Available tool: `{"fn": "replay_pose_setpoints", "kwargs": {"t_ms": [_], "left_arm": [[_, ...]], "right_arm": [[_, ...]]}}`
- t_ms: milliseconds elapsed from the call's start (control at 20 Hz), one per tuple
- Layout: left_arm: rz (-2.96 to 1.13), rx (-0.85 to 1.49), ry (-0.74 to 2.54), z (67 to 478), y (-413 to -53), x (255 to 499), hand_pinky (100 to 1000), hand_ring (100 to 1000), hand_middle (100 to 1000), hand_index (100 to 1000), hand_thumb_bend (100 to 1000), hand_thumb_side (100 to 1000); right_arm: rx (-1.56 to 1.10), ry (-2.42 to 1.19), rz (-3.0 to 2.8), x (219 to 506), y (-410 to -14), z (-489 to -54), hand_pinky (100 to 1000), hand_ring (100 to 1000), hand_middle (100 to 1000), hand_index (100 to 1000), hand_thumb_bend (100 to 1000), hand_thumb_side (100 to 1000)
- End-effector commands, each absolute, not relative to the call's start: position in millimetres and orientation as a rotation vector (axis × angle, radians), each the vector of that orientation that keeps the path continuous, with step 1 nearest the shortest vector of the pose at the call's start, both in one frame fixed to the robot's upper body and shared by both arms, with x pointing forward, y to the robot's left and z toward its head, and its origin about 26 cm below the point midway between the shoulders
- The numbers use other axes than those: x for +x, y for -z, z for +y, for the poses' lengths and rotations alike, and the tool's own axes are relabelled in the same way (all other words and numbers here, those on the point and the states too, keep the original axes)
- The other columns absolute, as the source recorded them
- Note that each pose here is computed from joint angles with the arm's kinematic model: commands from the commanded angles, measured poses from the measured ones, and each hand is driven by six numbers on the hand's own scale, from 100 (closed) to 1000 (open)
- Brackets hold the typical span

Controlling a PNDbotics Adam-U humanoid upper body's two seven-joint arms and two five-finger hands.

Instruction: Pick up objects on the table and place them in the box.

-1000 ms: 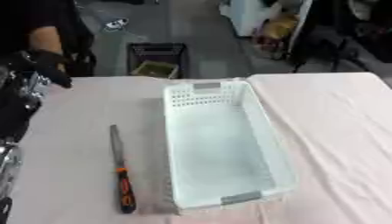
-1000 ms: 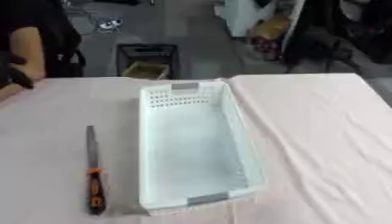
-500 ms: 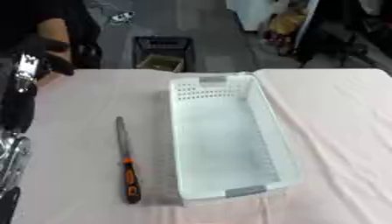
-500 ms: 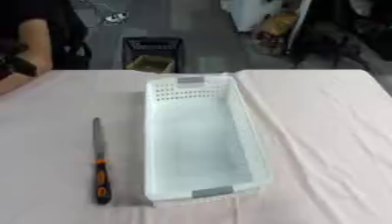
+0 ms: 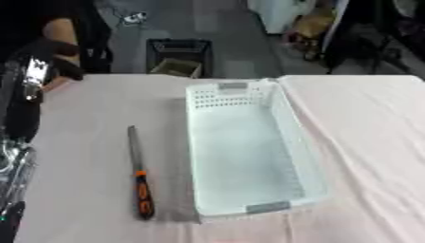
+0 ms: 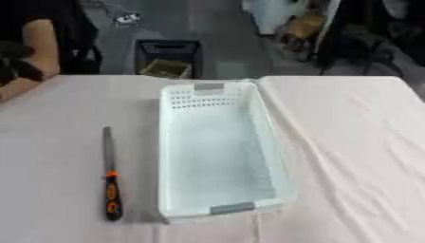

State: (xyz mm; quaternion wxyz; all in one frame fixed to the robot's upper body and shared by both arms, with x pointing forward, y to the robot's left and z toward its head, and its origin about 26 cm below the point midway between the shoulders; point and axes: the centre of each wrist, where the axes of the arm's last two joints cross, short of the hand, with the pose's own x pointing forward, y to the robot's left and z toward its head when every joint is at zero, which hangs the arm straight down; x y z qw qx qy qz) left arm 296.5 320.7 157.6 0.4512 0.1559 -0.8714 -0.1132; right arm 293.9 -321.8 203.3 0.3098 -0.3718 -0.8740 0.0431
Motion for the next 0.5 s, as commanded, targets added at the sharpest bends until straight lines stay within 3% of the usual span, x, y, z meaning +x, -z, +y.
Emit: {"fn": "replay_pose_setpoints", "kwargs": {"t_ms": [50,500], "left_arm": [[-2.167,0.4,0.299,320.0,-163.7,295.4,554,543,666,664,311,914],[-2.141,0.402,0.319,319.8,-159.2,294.5,559,541,669,665,294,928]], "right_arm": [[-0.982,-0.125,-2.321,292.4,-207.1,-322.0,294,409,463,666,100,658],[-0.972,-0.131,-2.311,292.5,-203.8,-322.3,294,409,463,667,100,660]]}}
